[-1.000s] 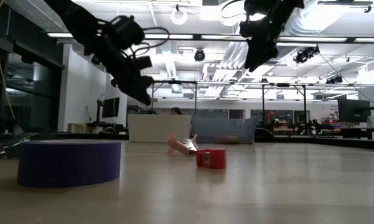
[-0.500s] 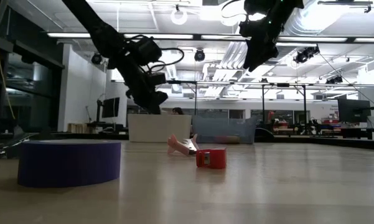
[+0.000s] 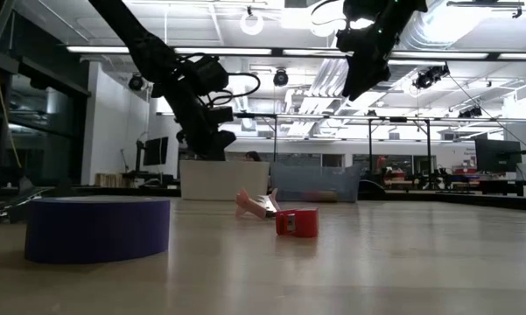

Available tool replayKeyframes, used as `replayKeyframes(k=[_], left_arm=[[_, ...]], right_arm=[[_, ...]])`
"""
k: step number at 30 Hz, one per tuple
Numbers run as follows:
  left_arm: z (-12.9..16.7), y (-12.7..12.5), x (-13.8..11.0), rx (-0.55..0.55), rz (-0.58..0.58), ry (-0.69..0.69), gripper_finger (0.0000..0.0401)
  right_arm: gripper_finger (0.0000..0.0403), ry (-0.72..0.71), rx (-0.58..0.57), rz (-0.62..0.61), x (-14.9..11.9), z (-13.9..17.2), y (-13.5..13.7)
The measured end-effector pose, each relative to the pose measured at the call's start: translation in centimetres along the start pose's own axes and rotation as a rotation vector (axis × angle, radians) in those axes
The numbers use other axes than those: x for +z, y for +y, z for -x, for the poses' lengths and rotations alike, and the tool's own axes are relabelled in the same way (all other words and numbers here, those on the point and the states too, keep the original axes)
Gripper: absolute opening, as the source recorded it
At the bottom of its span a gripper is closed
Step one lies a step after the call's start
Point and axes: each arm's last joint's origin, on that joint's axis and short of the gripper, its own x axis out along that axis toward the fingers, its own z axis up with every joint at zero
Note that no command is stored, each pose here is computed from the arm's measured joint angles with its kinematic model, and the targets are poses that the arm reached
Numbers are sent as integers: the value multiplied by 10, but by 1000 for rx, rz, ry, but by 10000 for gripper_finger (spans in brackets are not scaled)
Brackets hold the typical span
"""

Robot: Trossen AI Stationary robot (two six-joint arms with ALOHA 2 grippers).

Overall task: Pick and place Stapler, Stapler remover, tape
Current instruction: Put the gray staple remover into the white bin, then put the black staple remover into the white bin

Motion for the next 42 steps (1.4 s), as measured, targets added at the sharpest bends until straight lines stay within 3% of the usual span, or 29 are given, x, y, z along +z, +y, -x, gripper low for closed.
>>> replayKeyframes(k=[9, 18, 22, 27, 34, 42], left_arm=[[0, 0, 1, -3, 23, -4, 250], [15, 6, 9, 30, 34, -52, 259], [25, 8, 14, -11, 37, -84, 259], [40, 7, 18, -166, -77, -119, 259], [61, 0, 12, -577, -334, -143, 259], [76, -20, -20, -903, -520, 61, 259]], right_arm=[[209, -1, 41, 18, 0, 0, 1], [209, -5, 82, 41, 0, 0, 2], [209, -6, 89, 62, 0, 0, 3], [209, -7, 110, 82, 0, 0, 3], [209, -4, 141, 125, -1, 0, 4], [209, 4, 148, 150, -2, 0, 4]])
